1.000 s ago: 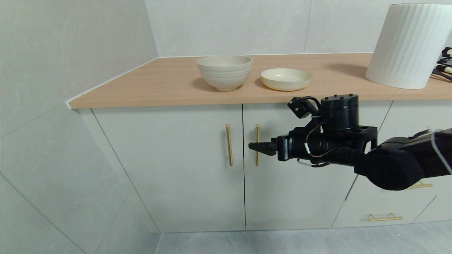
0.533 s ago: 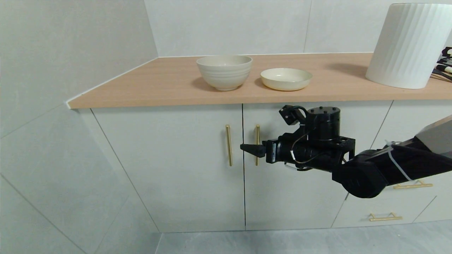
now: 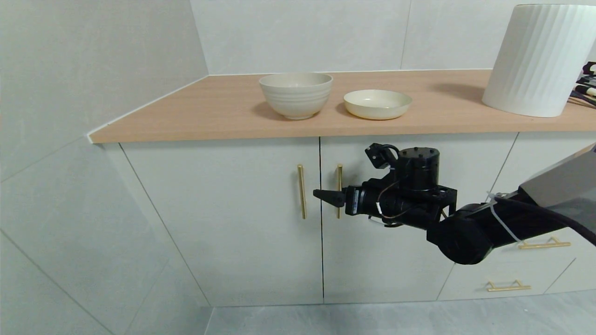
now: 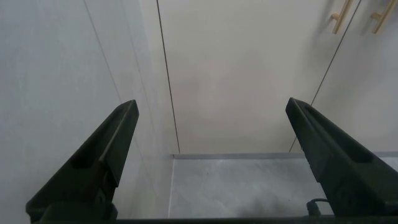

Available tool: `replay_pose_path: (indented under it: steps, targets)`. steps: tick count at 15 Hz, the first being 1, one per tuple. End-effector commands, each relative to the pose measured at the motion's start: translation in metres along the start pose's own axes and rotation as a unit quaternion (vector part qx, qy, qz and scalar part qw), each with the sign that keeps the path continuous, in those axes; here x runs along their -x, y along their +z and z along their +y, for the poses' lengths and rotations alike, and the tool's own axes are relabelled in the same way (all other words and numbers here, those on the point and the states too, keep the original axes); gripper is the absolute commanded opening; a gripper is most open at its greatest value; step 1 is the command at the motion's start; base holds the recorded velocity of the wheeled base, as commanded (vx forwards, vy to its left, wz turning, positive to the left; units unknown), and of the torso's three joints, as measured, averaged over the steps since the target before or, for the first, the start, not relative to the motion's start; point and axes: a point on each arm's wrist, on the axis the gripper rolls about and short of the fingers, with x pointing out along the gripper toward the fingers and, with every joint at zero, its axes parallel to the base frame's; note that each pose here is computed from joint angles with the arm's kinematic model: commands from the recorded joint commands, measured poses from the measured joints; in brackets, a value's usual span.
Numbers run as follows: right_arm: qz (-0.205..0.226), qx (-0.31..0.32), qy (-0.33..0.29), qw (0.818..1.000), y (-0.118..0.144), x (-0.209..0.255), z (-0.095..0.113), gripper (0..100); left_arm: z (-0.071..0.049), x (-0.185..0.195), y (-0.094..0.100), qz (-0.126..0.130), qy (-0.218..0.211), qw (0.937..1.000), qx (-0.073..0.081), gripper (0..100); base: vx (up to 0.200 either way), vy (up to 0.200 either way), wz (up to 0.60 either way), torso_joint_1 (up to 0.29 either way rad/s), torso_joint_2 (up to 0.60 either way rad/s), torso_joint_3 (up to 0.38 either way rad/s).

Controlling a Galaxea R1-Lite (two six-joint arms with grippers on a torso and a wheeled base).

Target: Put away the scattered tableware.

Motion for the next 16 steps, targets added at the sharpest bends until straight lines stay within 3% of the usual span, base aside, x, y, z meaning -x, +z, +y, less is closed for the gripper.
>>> replay_pose_path:
  steps: [1, 7, 16]
  targets:
    - [0.000, -0.004, 0.001, 1.000, -0.001, -0.001, 0.001, 100, 0.000, 0.000, 0.000, -0.001, 0.000, 1.0000, 0.000, 100, 0.000, 0.000, 0.00, 0.000, 0.00, 0.000]
    - [-0.008, -0.016, 0.020, 1.000, -0.013, -0.011, 0.006, 100, 0.000, 0.000, 0.000, -0.001, 0.000, 1.0000, 0.000, 100, 0.000, 0.000, 0.00, 0.000, 0.00, 0.000]
    - [-0.016, -0.011, 0.036, 0.999, 0.000, 0.010, 0.021, 100, 0.000, 0.000, 0.000, 0.000, 0.000, 1.0000, 0.000, 100, 0.000, 0.000, 0.00, 0.000, 0.00, 0.000]
